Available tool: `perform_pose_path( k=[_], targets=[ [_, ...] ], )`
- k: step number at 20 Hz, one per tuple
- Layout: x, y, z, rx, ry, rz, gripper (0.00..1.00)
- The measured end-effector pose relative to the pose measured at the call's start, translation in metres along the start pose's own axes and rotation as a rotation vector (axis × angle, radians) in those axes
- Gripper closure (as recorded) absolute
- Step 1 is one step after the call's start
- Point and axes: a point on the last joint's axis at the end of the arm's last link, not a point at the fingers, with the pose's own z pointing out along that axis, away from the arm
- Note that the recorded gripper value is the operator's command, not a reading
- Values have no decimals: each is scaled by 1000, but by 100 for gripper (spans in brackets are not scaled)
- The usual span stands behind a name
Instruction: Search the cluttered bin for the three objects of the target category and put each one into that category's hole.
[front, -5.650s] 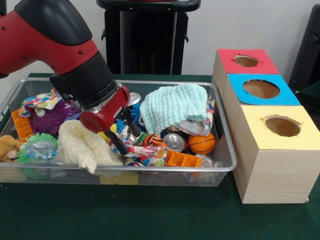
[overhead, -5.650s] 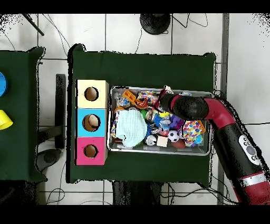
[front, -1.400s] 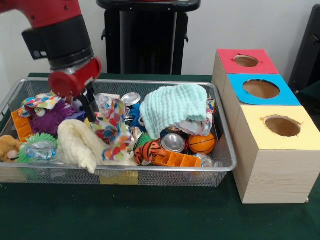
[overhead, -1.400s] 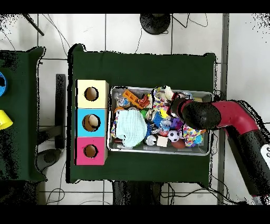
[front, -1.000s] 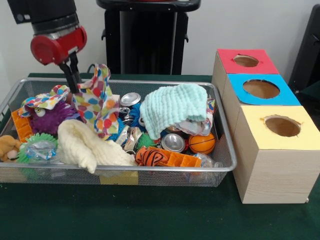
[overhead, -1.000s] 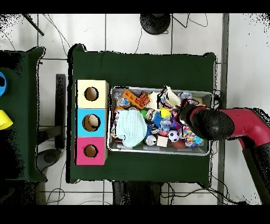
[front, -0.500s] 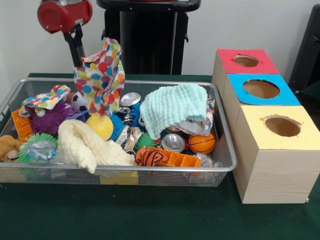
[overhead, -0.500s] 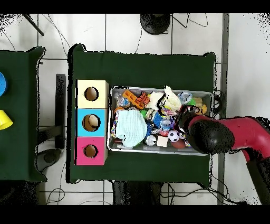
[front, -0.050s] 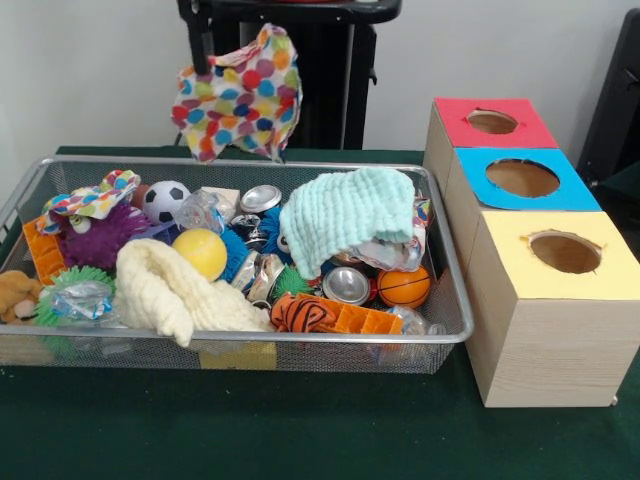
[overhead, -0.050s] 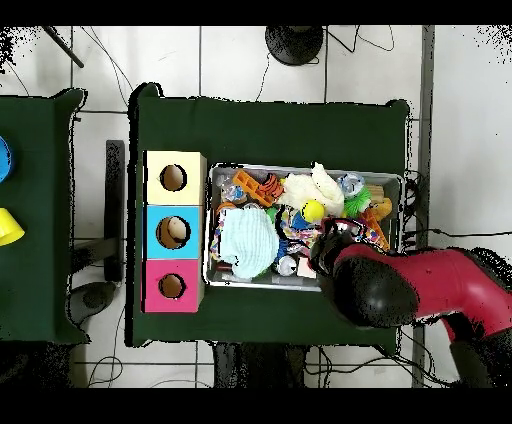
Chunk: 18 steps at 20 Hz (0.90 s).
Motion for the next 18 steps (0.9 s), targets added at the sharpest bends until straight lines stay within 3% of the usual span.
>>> perform_pose_path(
  k=[3,10,15,17,18],
  targets=[
    [-18,8,-7,-2,5,3,100],
    [-83,17,-36,-9,23,36,100],
    [-141,21,-40,7,30,12,100],
    [-178,24,-37,13,22,9,100],
    [-183,24,-36,15,20,11,100]
  ],
)
